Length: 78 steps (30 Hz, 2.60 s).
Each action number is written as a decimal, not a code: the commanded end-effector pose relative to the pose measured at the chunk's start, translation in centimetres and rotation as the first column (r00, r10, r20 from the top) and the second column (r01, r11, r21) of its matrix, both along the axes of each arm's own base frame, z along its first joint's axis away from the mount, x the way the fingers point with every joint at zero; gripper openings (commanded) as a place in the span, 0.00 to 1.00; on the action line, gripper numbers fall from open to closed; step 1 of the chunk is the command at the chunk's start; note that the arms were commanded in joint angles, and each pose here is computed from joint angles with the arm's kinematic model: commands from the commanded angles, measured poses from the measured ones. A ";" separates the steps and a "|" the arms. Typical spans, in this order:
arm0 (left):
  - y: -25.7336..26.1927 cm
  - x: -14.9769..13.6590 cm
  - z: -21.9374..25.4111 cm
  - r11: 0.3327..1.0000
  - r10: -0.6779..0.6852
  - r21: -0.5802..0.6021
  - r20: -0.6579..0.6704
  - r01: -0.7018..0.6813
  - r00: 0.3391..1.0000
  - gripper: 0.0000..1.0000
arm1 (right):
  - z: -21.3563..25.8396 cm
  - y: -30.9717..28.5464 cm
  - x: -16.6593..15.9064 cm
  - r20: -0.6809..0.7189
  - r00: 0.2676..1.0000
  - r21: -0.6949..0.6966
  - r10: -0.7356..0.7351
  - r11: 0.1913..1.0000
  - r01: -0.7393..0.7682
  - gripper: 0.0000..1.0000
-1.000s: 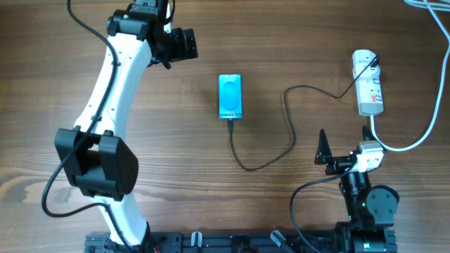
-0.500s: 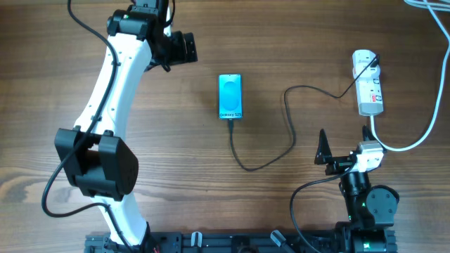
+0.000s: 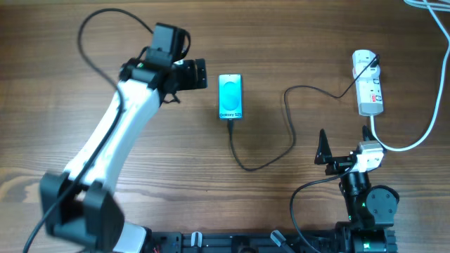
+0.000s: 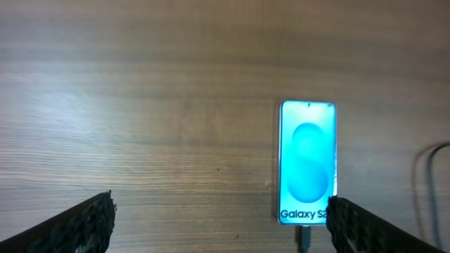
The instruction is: Plug charger to phone and switch on socket
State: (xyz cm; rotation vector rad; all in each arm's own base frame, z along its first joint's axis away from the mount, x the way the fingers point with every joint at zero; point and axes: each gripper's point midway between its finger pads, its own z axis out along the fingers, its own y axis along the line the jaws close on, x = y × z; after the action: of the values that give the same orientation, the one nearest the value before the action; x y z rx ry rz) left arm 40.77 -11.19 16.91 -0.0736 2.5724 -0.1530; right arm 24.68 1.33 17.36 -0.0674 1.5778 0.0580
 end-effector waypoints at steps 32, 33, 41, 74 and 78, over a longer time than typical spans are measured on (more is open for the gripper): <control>10.3 -13.1 0.9 0.985 0.172 -0.089 0.567 -0.148 0.806 1.00 | 0.2 0.0 -0.1 0.012 1.000 -0.018 -0.004 1.000 0.005 1.00; 10.5 -13.2 0.7 0.984 0.179 -0.096 0.587 -0.152 0.790 1.00 | 0.2 0.0 -0.1 0.012 1.000 -0.017 -0.004 1.000 0.005 1.00; 11.0 -14.5 -0.6 0.980 0.197 -0.121 0.669 -0.156 0.717 1.00 | 0.2 0.0 -0.1 0.012 1.000 -0.018 -0.004 1.000 0.005 1.00; 13.0 -16.2 -0.9 0.981 0.134 -0.027 0.805 -0.190 0.578 1.00 | 0.2 0.0 -0.1 0.012 1.000 -0.017 -0.004 1.000 0.005 1.00; 13.0 -16.2 -1.0 0.981 0.121 -0.010 0.806 -0.192 0.579 1.00 | 0.2 0.0 -0.1 0.012 1.000 -0.018 -0.004 1.000 0.005 1.00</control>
State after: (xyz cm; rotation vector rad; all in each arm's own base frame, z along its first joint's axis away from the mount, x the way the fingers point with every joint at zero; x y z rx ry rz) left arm 24.55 1.73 16.11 -0.1935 1.6258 -0.0357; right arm 24.67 1.33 17.40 -0.0674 1.5759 0.0580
